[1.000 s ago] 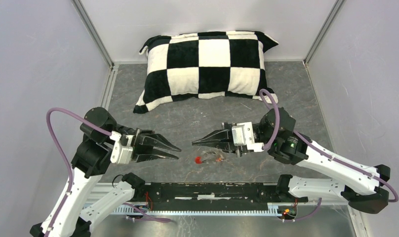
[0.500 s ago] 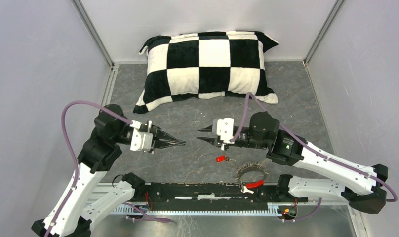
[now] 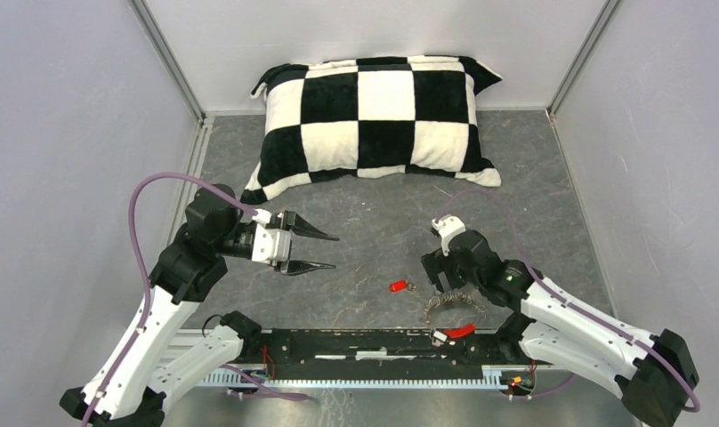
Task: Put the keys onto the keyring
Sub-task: Pick up the keyring from the center of the board.
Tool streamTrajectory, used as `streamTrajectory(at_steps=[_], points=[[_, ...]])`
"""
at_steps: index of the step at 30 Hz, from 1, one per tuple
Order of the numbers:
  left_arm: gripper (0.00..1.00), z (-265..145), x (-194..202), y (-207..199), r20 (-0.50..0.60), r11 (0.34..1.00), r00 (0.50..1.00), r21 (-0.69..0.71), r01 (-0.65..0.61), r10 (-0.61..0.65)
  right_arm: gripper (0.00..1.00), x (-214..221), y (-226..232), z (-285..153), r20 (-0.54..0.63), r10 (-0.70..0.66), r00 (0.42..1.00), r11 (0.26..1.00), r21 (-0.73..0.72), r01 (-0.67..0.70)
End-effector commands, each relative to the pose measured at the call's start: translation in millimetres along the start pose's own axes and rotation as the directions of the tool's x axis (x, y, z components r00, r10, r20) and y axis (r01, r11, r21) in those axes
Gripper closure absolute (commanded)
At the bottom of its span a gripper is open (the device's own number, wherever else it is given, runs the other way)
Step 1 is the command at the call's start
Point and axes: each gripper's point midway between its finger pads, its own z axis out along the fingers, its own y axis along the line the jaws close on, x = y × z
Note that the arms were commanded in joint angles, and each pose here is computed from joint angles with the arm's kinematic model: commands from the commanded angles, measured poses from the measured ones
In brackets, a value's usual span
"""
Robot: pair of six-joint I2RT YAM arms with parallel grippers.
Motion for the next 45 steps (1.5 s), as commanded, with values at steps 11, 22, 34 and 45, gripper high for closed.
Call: streamTrajectory(at_steps=[11, 22, 34, 45], points=[[0.43, 1, 7, -1, 0.000, 0.999, 0.999, 0.004, -0.040, 0.040, 0.02, 5, -39, -43, 0.124, 0.468, 0.875, 0.836, 0.260, -0.483], [0.42, 1, 4, 1, 0.008, 0.999, 0.999, -0.010, -0.038, 0.038, 0.50, 94, -24, -40, -0.167, 0.554, 0.815, 0.804, 0.359, -0.473], [0.42, -1, 2, 0, 0.010, 0.999, 0.999, -0.017, -0.050, 0.050, 0.81, 95, -21, -15, -0.125, 0.537, 0.835, 0.819, 0.313, -0.480], [0.42, -1, 0, -4, 0.013, 0.999, 0.999, -0.008, -0.031, 0.031, 1.00, 64, -31, -4, -0.017, 0.419, 0.908, 0.877, 0.269, -0.399]])
